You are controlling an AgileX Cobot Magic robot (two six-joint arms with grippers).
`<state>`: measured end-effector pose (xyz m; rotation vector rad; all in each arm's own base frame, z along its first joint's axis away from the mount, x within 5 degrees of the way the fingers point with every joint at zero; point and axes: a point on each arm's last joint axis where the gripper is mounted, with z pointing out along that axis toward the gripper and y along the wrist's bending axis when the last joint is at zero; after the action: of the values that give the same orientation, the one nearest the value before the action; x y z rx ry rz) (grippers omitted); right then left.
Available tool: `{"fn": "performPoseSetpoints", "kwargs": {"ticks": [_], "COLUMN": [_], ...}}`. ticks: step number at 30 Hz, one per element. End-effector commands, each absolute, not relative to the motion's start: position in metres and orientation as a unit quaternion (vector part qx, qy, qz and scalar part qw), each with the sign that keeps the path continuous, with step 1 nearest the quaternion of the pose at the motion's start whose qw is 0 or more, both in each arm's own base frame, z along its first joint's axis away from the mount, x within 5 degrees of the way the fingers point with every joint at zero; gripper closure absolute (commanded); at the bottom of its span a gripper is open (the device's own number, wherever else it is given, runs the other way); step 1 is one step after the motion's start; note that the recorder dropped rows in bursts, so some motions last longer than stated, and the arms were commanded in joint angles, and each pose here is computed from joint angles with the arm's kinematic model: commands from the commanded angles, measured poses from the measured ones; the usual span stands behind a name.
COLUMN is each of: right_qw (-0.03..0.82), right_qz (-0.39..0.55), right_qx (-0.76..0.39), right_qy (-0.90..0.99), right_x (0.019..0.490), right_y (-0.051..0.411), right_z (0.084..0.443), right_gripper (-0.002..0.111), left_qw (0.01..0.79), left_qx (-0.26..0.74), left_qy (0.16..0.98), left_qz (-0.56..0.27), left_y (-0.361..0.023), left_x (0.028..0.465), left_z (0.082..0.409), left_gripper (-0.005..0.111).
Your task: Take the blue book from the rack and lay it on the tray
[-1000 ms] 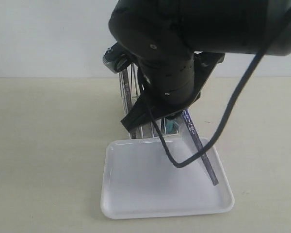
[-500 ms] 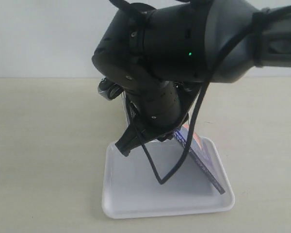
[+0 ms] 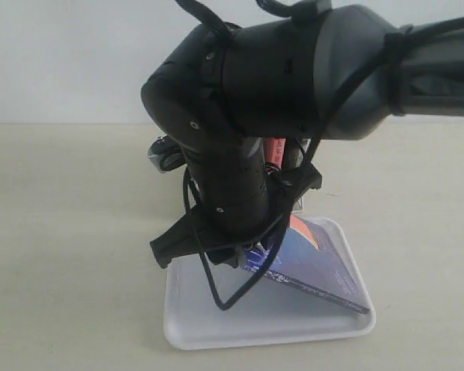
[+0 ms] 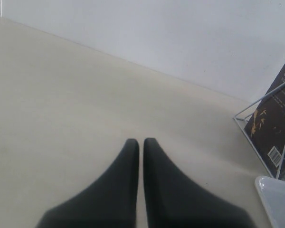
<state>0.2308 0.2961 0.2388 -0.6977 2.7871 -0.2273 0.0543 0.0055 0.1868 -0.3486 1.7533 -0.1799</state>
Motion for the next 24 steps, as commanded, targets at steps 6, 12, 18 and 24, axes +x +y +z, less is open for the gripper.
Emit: {"fn": "performPoseSetpoints", "kwargs": {"ticks": [6, 12, 18, 24], "right_qw": [0.159, 0.172, 0.191, 0.209], "right_qz": [-0.032, -0.010, 0.001, -0.016], "right_qx": [-0.225, -0.211, -0.233, -0.290], "right_qy": [0.961, 0.962, 0.954, 0.934], "right_x": [0.231, 0.233, 0.234, 0.233], "right_y": [0.299, 0.304, 0.305, 0.300], "right_z": [0.259, 0.288, 0.308, 0.317], "right_gripper": [0.068, 0.068, 0.094, 0.108], "left_qw": [0.628, 0.628, 0.628, 0.628], "left_qx": [-0.150, -0.150, -0.150, -0.150], "left_qy": [0.760, 0.760, 0.760, 0.760], "left_qz": [-0.077, -0.077, -0.077, -0.077], "left_y": [0.006, 0.006, 0.006, 0.006], "left_x": [0.054, 0.054, 0.054, 0.054], "left_z": [0.187, 0.187, 0.187, 0.187], "left_gripper": [0.103, 0.103, 0.103, 0.103]}}
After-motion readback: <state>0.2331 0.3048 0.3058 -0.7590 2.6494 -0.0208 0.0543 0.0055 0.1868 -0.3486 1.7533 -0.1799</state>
